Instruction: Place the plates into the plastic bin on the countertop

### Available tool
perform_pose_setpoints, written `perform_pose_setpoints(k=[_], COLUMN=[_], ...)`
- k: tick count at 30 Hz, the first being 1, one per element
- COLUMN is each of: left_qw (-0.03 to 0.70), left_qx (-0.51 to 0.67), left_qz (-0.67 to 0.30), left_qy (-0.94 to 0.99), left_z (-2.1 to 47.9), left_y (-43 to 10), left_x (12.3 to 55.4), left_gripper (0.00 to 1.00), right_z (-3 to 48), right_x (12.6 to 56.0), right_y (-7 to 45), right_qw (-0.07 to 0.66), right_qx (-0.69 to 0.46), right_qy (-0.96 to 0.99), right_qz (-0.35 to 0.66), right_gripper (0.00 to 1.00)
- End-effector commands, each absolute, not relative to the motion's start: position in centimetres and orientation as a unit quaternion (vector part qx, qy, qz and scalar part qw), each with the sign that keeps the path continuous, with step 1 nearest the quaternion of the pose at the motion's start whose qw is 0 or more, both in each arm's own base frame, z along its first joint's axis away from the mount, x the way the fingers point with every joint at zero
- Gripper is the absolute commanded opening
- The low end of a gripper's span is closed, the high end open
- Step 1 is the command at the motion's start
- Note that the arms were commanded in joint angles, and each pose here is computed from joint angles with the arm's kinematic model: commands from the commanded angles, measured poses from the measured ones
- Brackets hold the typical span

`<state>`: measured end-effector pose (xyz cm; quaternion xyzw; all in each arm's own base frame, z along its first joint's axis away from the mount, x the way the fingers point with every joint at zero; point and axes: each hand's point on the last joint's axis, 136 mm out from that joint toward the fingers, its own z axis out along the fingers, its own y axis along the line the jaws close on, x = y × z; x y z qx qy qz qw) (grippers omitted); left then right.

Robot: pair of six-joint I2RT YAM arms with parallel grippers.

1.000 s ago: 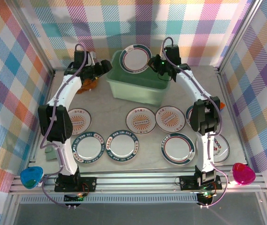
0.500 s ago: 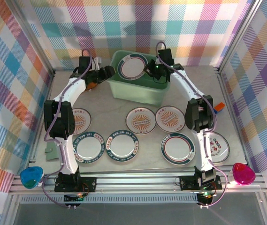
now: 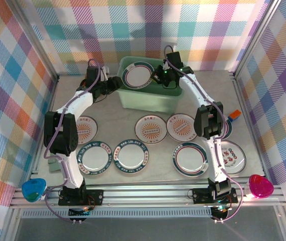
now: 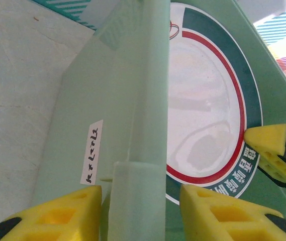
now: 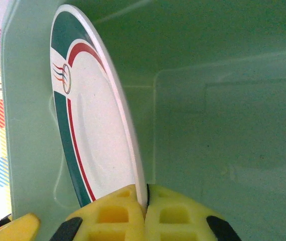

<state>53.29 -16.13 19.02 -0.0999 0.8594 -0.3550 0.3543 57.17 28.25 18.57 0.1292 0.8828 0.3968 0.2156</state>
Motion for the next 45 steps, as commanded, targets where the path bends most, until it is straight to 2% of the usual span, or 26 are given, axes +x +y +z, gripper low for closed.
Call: perform_pose_setpoints(k=[1,14,32,45], left_qw=[0.354,0.336,0.359,0.351], left_qx=[-0.076,-0.081,-0.103,-0.065], left_qz=[-0.378,-0.396,-0.382,-0.363], left_qy=[0.852,0.851,0.846,0.861], left_z=[21.1,21.1,22.1,22.2], left_y=[-17.8,-19.2,-18.4,-18.6], left_x=[51.2,49.2,49.6,49.4], left_gripper=[0.4,0.4,0.63,0.73], right_z=[20.8,20.3,17.9,14.9], right_x=[57.7,56.4,55.3,55.5], right_y=[28.8,28.3,28.1,28.5], right_qw=[0.24,0.218,0.18,0.17], right_qx=[0.104,0.088,0.086,0.065], right_qy=[0.872,0.892,0.906,0.914], right_qz=[0.413,0.387,0.372,0.363], right_gripper=[0.0,0.0,0.0,0.0])
